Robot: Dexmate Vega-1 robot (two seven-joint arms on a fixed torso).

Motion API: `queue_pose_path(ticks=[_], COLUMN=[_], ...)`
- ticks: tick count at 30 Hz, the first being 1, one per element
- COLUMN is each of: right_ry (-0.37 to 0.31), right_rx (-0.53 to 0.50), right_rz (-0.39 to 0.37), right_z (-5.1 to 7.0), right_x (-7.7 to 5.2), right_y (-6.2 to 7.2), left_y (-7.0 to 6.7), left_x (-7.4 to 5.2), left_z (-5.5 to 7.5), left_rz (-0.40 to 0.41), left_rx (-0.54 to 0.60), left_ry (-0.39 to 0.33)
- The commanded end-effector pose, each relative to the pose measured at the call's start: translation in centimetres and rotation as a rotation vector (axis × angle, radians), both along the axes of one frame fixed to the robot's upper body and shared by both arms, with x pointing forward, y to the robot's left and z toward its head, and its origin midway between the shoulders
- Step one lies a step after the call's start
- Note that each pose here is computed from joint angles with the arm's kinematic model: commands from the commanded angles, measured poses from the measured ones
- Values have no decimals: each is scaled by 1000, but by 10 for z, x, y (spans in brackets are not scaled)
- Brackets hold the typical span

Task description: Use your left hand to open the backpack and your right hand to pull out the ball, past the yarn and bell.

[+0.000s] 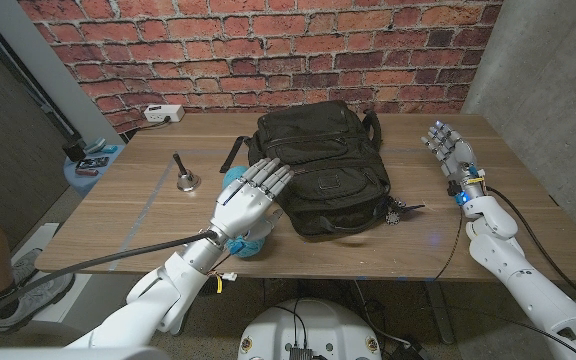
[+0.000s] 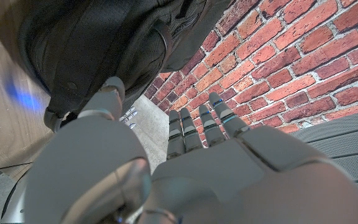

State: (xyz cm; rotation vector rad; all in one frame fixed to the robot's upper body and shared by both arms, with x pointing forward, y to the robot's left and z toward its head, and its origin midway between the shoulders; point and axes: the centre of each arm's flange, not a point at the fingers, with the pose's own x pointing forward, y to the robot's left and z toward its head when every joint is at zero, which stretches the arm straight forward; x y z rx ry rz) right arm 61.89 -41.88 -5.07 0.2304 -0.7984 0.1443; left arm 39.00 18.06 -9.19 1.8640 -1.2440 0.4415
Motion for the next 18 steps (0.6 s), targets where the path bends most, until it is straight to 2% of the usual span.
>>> queue_pose_path(ticks=[1,18], right_ry=[-5,-8], right_rx=[12,16], right_rz=[3,15], right_z=[-7,-9], right_x=[0,0], right_y=[-5,-12], left_y=[-5,-15], left_x=[8,15], left_z=[-10,-16], left_rz=[-18,-26], left_rx=[-10,-24], left_ry=[-34,-45])
